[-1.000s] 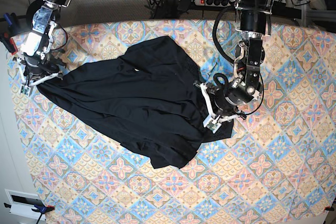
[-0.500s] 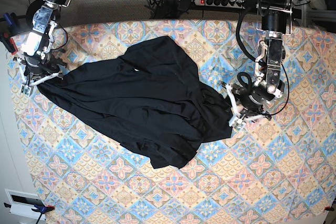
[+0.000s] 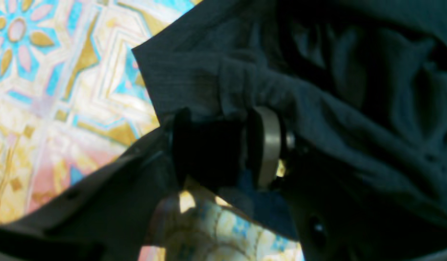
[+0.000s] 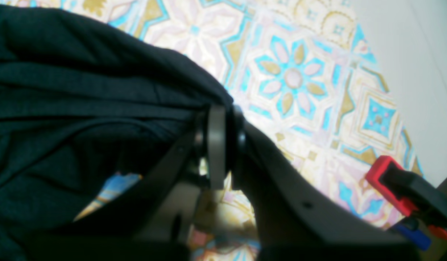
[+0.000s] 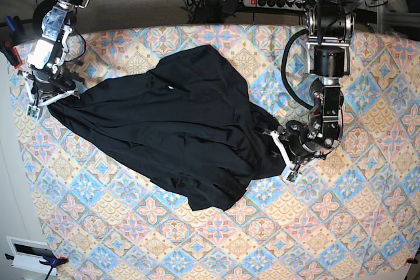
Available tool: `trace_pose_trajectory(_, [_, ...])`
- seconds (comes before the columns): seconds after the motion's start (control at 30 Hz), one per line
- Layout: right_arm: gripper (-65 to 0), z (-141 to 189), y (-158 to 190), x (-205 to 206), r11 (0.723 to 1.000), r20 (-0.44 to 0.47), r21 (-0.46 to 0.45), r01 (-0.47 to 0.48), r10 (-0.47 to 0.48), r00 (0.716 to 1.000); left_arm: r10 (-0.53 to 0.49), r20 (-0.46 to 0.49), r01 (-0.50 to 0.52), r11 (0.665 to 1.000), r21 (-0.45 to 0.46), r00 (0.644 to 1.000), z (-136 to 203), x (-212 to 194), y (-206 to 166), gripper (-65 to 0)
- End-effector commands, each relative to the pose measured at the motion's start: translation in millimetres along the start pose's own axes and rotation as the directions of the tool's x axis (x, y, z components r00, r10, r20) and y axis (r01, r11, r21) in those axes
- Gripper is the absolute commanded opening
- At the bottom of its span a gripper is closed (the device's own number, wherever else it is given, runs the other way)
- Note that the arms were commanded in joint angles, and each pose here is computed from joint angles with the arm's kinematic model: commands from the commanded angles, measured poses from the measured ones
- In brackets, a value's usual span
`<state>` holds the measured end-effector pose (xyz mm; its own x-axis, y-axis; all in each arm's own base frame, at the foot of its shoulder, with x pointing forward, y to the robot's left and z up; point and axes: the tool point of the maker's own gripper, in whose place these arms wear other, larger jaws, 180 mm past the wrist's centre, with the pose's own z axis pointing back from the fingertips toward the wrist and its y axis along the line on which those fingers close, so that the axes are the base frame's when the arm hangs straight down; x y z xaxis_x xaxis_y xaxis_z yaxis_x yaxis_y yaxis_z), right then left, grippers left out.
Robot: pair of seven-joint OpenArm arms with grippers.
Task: Layout the t-shirt on the table in an organized manner, then fold the t-shirt properly
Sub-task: 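Drag the hem with the left gripper away from the right gripper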
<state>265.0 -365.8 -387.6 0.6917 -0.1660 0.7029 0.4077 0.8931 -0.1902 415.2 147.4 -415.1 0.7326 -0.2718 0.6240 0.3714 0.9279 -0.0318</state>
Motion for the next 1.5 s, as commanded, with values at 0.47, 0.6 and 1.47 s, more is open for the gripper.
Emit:
trace_pose_trajectory(0.47, [-65.0,2.9,-7.5,21.4,1.000,0.062,-0.019,-0.007,0.008,0.998,0.001,-0.003,0.000,0.995,0.097,1.000,29.0,-38.8,60.6,-65.0])
trace_pose_trajectory(0.6, [-65.0,2.6,-7.6,20.9,1.000,0.060,-0.019,-0.007,0.008,0.998,-0.021,0.033,0.016,0.991,0.134,0.999,71.8,-49.0,75.5,-65.0])
trace_pose_trajectory(1.47, [-65.0,1.1,-6.1,21.0,1.000,0.058,-0.016,-0.006,0.007,0.998,0.426,0.098,-0.434,0.898,0.077,0.899,69.5,-75.7,117.2,-23.6])
